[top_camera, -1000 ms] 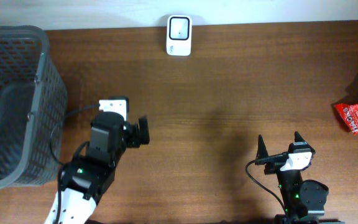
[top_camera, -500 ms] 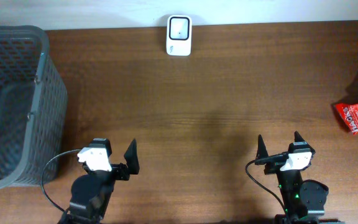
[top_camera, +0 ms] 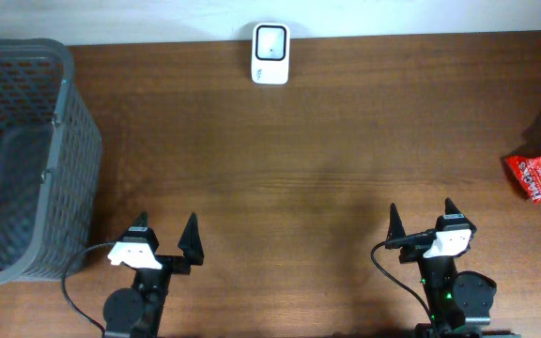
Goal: Scan the item barcode
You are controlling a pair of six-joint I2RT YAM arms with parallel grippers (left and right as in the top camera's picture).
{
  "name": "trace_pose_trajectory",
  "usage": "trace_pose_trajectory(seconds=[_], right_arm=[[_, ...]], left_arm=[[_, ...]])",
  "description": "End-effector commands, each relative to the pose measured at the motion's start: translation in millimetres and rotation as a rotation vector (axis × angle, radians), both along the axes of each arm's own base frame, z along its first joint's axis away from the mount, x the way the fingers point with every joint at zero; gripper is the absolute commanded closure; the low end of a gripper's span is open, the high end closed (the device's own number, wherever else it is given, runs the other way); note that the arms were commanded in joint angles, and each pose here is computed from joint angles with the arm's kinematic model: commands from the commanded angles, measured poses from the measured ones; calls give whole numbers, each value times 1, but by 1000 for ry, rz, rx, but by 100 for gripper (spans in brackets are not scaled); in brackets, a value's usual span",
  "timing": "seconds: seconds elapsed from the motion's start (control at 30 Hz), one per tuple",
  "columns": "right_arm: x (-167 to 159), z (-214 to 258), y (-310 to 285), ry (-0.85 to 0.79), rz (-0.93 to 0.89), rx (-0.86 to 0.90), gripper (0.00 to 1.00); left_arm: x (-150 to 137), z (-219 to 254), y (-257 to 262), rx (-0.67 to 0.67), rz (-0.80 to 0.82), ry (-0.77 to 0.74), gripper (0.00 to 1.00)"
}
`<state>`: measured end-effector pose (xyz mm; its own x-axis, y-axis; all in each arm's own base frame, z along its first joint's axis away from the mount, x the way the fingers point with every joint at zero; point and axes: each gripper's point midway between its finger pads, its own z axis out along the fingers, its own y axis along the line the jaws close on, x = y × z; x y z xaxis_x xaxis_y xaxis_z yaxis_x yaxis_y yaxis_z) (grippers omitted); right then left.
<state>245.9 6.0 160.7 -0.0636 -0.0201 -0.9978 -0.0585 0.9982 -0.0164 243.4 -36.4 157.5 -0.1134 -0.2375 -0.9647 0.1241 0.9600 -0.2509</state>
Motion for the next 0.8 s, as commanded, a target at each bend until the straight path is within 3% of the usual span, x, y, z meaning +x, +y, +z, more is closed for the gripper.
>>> trace_pose_trajectory(seconds=[0.0, 0.1, 0.33, 0.53, 0.77], right_arm=[[0, -3, 0, 5, 0, 2, 2], [0, -3, 0, 5, 0, 2, 2], [0, -3, 0, 4, 0, 2, 2], [0, -3, 0, 4, 0, 2, 2], [0, -3, 0, 4, 0, 2, 2]], left_arm=[[0, -1, 5, 83, 20, -12, 1], [0, -1, 4, 232, 4, -32, 1], [1, -2, 11, 326, 33, -37, 1], [1, 3, 47, 339, 246, -25, 1], [2, 2, 33, 334, 161, -30, 1]])
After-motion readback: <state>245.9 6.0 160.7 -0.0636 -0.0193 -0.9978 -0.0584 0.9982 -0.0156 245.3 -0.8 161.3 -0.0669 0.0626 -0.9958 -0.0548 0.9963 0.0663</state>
